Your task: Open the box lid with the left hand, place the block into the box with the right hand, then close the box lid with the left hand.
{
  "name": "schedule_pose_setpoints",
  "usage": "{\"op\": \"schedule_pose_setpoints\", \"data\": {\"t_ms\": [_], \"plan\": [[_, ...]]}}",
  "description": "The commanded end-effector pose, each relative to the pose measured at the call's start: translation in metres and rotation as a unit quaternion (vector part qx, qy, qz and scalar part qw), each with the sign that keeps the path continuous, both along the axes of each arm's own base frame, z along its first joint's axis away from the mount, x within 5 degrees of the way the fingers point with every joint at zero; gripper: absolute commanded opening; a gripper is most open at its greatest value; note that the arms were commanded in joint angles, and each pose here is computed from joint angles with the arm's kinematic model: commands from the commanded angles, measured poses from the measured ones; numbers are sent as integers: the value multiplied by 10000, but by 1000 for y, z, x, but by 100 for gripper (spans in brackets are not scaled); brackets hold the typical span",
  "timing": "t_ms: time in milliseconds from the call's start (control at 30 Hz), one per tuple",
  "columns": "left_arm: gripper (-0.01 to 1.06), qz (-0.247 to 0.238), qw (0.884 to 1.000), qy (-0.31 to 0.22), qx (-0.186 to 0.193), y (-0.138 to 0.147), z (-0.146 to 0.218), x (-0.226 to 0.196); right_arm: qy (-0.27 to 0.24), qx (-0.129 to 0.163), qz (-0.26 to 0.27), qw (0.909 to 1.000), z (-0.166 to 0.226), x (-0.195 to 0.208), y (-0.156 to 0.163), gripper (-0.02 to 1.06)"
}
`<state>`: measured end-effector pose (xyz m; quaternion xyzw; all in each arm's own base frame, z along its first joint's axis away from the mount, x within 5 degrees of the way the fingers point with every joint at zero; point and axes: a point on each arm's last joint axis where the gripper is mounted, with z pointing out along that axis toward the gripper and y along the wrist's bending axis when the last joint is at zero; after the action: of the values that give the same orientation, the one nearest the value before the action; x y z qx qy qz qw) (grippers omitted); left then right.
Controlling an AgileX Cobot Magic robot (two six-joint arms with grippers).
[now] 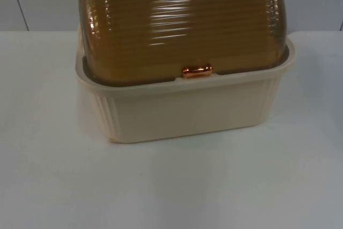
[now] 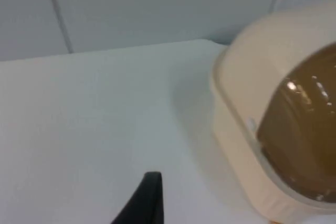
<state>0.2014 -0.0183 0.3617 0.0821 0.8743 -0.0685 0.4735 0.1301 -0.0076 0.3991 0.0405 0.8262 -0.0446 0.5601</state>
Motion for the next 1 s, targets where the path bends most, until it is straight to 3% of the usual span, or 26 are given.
{"op": "schedule_pose_setpoints", "data": {"t_ms": [0, 267, 400, 433, 567, 600, 667, 700, 733, 800, 867, 900, 967], "plan": [[100, -300, 9995, -91, 13, -9, 1, 9, -52, -42, -30, 10000, 3, -1, -1, 105], [100, -1407, 9893, -57, 372, -60, 3, 38, -57, -116, -53, 9999, 3, -1, -2, 105], [100, -2183, 9721, -134, 843, -101, 4, 45, -57, -116, -53, 9999, 3, -1, -2, 105], [100, -2183, 9721, -134, 843, -101, 4, 45, -57, -116, -53, 9999, 3, -1, -2, 105], [100, -2755, 9492, -197, 1505, -139, -3, 47, -57, -125, -56, 9999, 3, -1, -2, 105], [100, -2981, 9337, -268, 1965, -155, -11, 47, -57, -125, -56, 9999, 3, -1, -2, 105], [100, -3055, 9275, -286, 2136, -160, -14, 47, -57, -125, -56, 9999, 3, -1, -2, 105], [100, -3199, 9152, -320, 2431, -170, -21, 47, -57, -125, -56, 9999, 3, -1, -2, 105], [100, -3339, 8939, -438, 2957, -182, -29, 48, -57, -125, -56, 9999, 3, -1, -2, 105], [100, -3499, 8665, -570, 3514, -199, -42, 48, -57, -125, -56, 9999, 3, -1, -2, 105], [100, -3518, 8601, -630, 3639, -202, -43, 47, -57, -125, -56, 9999, 3, -1, -2, 105], [100, -3582, 8395, -727, 4022, -212, -52, 48, -55, -138, -51, 9999, 3, -1, -2, 105], [100, -3665, 8086, -788, 4535, -224, -64, 47, -48, -194, -29, 9998, 3, -1, -2, 105]]}}
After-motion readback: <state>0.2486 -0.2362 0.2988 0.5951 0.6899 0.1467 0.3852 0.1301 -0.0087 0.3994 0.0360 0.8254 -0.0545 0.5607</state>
